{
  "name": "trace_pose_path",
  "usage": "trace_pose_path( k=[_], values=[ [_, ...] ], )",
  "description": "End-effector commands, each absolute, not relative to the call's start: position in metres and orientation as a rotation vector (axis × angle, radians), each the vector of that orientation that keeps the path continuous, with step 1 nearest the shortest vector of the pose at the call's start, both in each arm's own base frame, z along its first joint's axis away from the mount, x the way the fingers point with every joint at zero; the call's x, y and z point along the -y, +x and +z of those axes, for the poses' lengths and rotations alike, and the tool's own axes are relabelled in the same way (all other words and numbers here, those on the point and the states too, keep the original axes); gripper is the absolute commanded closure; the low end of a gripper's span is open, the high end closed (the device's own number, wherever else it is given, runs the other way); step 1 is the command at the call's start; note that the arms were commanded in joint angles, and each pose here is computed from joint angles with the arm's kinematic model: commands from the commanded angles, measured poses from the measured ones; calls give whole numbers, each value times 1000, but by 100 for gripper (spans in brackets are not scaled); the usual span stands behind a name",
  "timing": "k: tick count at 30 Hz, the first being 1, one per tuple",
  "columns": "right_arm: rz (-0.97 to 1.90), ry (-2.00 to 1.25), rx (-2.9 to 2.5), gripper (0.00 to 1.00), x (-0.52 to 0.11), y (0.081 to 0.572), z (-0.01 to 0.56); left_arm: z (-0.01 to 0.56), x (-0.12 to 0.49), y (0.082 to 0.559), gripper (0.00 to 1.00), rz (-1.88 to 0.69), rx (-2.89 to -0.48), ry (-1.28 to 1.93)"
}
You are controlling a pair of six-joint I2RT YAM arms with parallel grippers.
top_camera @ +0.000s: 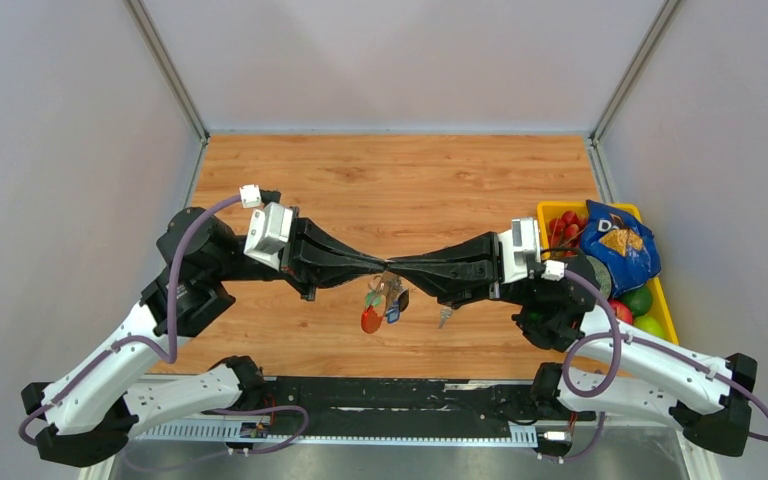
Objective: Put the keys on the keyring
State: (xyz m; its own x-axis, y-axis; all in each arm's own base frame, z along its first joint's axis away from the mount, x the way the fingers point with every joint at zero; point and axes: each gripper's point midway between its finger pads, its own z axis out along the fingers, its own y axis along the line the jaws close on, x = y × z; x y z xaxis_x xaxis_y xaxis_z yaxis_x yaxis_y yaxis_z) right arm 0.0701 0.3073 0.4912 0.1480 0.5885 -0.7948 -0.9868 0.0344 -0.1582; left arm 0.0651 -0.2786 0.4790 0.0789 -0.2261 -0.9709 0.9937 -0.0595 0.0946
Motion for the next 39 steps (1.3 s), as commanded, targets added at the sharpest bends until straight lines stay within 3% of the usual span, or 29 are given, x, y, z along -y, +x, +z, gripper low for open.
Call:
trace_pose_path(
  k=[1, 4, 21, 32, 39],
  values=[
    [1311, -814, -637, 100, -302, 72, 503, 488, 275, 63, 100, -1284, -930, 1120],
    [1290, -852, -715, 99, -306, 76, 493, 488, 274, 69, 100, -1254, -966, 1099],
    [1092, -918, -925, 59, -284, 92, 473, 470, 263, 80, 100, -1151, -1125, 1117],
    [996, -1096, -1165, 52, -298, 105, 452, 440, 255, 84, 100, -1050, -1303, 1239],
    [1006, -1245, -1235, 56, -312, 100, 437, 424, 253, 89, 100, -1009, -1398, 1276]
  ],
)
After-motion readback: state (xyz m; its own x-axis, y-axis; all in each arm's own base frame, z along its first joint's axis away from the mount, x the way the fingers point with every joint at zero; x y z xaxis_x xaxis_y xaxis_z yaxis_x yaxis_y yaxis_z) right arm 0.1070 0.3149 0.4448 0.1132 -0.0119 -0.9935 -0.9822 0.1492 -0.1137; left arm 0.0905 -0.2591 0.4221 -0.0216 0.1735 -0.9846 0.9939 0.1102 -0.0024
